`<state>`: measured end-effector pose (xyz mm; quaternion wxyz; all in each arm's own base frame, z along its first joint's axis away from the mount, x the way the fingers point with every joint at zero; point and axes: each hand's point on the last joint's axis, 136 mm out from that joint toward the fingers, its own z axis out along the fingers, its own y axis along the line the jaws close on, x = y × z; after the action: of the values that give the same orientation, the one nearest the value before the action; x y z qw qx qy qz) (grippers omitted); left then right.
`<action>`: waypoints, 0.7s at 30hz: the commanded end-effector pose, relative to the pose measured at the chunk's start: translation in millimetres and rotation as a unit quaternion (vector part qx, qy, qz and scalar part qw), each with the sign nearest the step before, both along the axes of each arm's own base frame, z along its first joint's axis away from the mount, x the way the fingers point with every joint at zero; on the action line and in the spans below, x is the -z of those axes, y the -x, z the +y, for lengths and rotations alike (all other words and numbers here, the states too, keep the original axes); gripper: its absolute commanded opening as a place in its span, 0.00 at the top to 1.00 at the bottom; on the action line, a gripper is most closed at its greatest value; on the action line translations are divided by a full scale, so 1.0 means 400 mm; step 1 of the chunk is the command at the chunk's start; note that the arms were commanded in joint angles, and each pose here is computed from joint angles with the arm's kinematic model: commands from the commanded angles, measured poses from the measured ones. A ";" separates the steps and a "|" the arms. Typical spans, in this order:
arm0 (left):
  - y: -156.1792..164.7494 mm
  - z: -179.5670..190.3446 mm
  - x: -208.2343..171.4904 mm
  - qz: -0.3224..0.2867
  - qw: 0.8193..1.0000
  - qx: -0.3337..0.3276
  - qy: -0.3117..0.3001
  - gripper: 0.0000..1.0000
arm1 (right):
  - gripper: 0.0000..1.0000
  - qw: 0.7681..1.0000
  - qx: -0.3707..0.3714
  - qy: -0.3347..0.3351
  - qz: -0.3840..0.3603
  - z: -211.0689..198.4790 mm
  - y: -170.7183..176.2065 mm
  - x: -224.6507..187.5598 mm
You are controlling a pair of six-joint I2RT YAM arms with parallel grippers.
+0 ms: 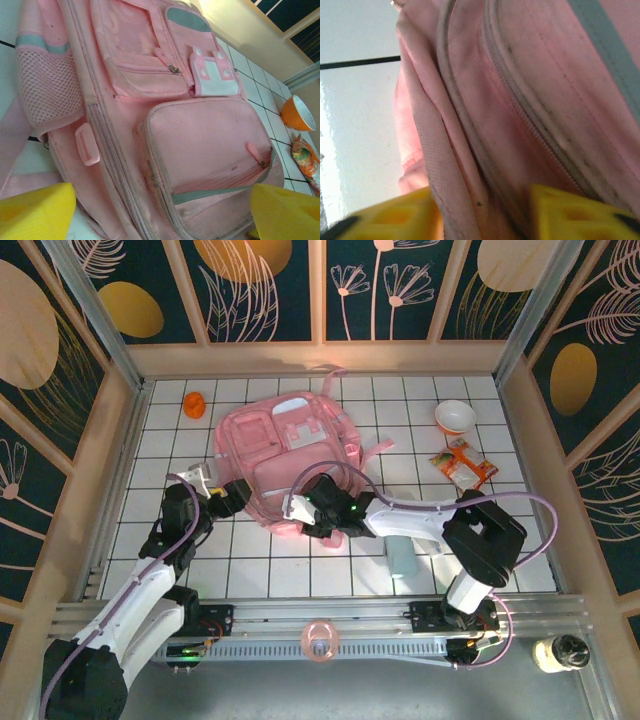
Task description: Pack the student bag
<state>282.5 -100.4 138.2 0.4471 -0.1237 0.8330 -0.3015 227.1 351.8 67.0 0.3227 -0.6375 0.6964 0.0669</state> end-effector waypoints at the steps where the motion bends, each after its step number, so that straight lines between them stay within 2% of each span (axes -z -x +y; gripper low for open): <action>1: -0.012 0.012 -0.015 -0.010 1.000 -0.019 0.009 0.11 | 0.81 0.997 0.016 -0.029 -0.065 -0.004 -0.060 -0.090; 2: -0.013 0.013 -0.020 -0.011 1.000 -0.018 0.008 0.12 | 0.93 0.997 0.007 -0.046 -0.064 0.002 -0.057 -0.125; 3: -0.014 0.012 -0.021 -0.011 1.000 -0.016 0.005 0.12 | 1.00 0.996 -0.002 -0.065 -0.061 0.003 -0.054 -0.159; 7: -0.016 0.006 -0.039 -0.024 1.000 -0.007 0.002 0.15 | 1.00 0.989 -0.033 -0.141 -0.036 -0.023 -0.060 -0.317; 12: -0.014 -0.022 -0.105 -0.105 0.994 0.037 -0.005 0.28 | 1.00 0.978 -0.059 -0.197 -0.027 -0.051 -0.090 -0.500; 17: 0.021 -0.036 -0.158 -0.232 0.969 0.075 -0.036 0.37 | 1.00 0.975 -0.060 -0.209 -0.036 -0.077 -0.143 -0.595; 21: 0.022 -0.030 -0.112 -0.233 0.969 0.069 -0.045 0.37 | 1.00 0.976 -0.053 -0.206 -0.054 -0.091 -0.176 -0.628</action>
<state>273.0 -110.5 169.7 0.5720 -0.0052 0.7556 -0.3193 299.0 309.0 284.5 0.4500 -0.5874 0.6503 0.1719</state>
